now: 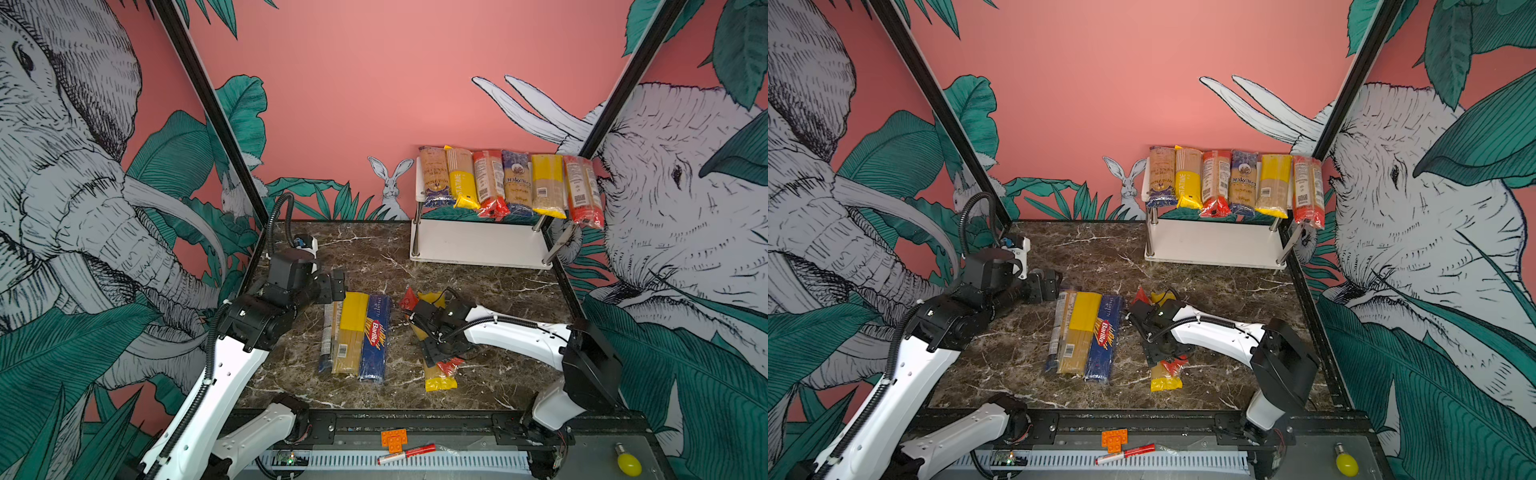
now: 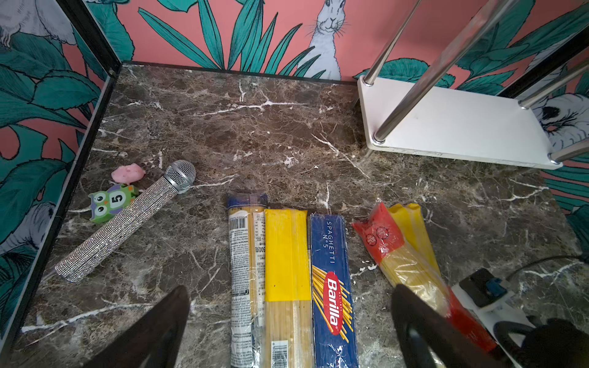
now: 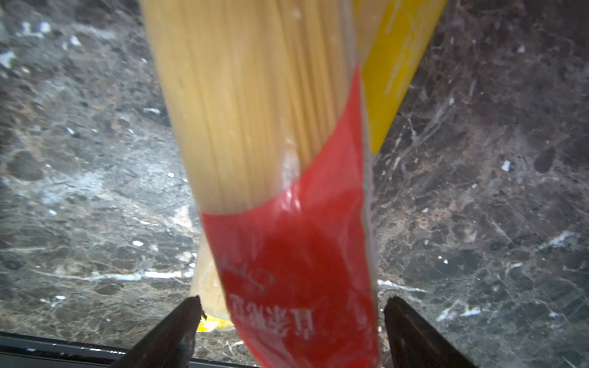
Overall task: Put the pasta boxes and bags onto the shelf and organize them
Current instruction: 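Lift the red-and-white bag upright with the right gripper toward the shelf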
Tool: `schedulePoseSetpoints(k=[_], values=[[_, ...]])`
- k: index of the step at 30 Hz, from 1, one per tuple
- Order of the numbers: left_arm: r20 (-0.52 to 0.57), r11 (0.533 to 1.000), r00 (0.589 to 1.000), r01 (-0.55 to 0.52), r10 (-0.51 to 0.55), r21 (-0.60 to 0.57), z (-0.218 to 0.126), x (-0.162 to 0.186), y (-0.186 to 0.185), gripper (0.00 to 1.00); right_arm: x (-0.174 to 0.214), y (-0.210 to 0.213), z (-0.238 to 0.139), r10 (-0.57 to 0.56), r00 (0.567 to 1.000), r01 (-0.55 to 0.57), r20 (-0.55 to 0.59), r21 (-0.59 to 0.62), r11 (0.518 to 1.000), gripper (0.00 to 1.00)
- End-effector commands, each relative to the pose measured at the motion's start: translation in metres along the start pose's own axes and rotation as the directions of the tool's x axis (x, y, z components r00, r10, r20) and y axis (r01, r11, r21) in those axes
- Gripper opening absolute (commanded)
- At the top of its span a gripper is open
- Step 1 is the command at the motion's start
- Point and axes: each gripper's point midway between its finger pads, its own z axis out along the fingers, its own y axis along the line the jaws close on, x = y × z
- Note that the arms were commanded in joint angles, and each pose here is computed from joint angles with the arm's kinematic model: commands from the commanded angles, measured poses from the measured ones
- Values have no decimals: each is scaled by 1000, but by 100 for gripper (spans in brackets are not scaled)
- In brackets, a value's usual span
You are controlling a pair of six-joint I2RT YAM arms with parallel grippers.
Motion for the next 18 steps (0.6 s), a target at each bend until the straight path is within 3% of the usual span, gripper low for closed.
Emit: schedulePoseSetpoints(k=[1,7,9,13,18], values=[[-1,1000,1000,20,-20,-22,-6,6,8,99,-6,4,6,-5,1000,5,4,3,1000,89],[-5,999,1000,21,-21,-27,-8,8,9,99,-2,0,36,-25,997,32,-69,92,995,84],[-3,999,1000,19,-20,-31,-9,7,10,99,4,-1,44,-19,995,29,-94,104,994,76],[-1,999,1000,10,-10,-42,-12,7,13,99,10,-3,38,-3,997,11,-79,97,995,48],[1,999,1000,4,-4,-43,-13,4,12,99,9,-8,8,24,1000,-24,-15,58,998,39]])
